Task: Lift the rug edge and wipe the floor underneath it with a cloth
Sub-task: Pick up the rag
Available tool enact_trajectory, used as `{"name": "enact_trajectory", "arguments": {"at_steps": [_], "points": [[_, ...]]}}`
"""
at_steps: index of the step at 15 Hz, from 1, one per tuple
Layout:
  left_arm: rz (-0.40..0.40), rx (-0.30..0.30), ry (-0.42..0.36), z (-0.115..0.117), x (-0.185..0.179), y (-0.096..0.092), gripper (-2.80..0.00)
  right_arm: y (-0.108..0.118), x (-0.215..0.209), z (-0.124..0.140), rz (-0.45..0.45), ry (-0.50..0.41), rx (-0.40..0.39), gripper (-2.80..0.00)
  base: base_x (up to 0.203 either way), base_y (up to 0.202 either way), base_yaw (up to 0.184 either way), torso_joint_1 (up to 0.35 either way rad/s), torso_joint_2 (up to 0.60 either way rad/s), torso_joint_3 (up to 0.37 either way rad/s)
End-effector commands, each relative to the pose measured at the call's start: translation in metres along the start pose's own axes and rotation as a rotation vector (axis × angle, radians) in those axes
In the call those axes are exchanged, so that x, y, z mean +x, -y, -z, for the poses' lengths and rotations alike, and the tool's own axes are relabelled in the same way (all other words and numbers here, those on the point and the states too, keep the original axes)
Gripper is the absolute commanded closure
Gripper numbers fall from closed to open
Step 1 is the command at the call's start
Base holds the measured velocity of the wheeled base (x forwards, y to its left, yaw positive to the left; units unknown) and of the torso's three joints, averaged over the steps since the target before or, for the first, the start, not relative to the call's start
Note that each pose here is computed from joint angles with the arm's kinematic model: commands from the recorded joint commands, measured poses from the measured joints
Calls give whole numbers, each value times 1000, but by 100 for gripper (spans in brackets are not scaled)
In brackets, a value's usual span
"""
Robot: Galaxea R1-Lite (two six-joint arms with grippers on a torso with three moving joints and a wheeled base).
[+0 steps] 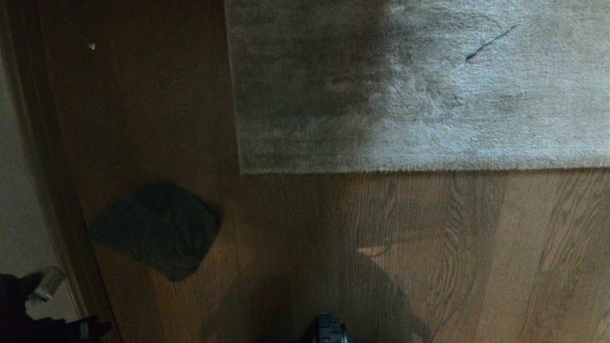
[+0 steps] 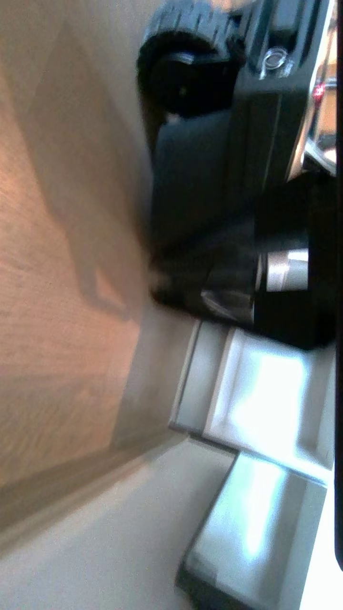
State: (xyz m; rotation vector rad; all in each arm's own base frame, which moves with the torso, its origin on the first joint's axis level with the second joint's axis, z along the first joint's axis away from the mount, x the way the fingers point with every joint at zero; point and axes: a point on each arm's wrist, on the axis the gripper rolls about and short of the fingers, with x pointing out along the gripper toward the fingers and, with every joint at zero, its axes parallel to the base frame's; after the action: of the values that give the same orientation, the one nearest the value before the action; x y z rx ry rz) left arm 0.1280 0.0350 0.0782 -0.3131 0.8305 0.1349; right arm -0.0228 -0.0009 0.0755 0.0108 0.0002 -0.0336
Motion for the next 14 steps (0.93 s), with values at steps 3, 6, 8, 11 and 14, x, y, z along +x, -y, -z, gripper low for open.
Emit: {"name": "enact_trajectory", "arguments": {"at_steps": [3, 6, 8, 11, 14], "points": [[31, -38, -74, -2, 22, -4, -280, 0, 0, 0, 0, 0, 0, 0, 0, 0, 0, 0, 0, 0], [76, -56, -83, -7, 38, -6, -280, 0, 0, 0, 0, 0, 0, 0, 0, 0, 0, 0, 0, 0], [129, -64, -64, -11, 45, -5, -280, 0, 0, 0, 0, 0, 0, 0, 0, 0, 0, 0, 0, 0], [214, -64, -43, -15, 49, -2, -280, 0, 0, 0, 0, 0, 0, 0, 0, 0, 0, 0, 0, 0], [282, -63, -32, -23, 55, 2, -280, 0, 0, 0, 0, 0, 0, 0, 0, 0, 0, 0, 0, 0]]}}
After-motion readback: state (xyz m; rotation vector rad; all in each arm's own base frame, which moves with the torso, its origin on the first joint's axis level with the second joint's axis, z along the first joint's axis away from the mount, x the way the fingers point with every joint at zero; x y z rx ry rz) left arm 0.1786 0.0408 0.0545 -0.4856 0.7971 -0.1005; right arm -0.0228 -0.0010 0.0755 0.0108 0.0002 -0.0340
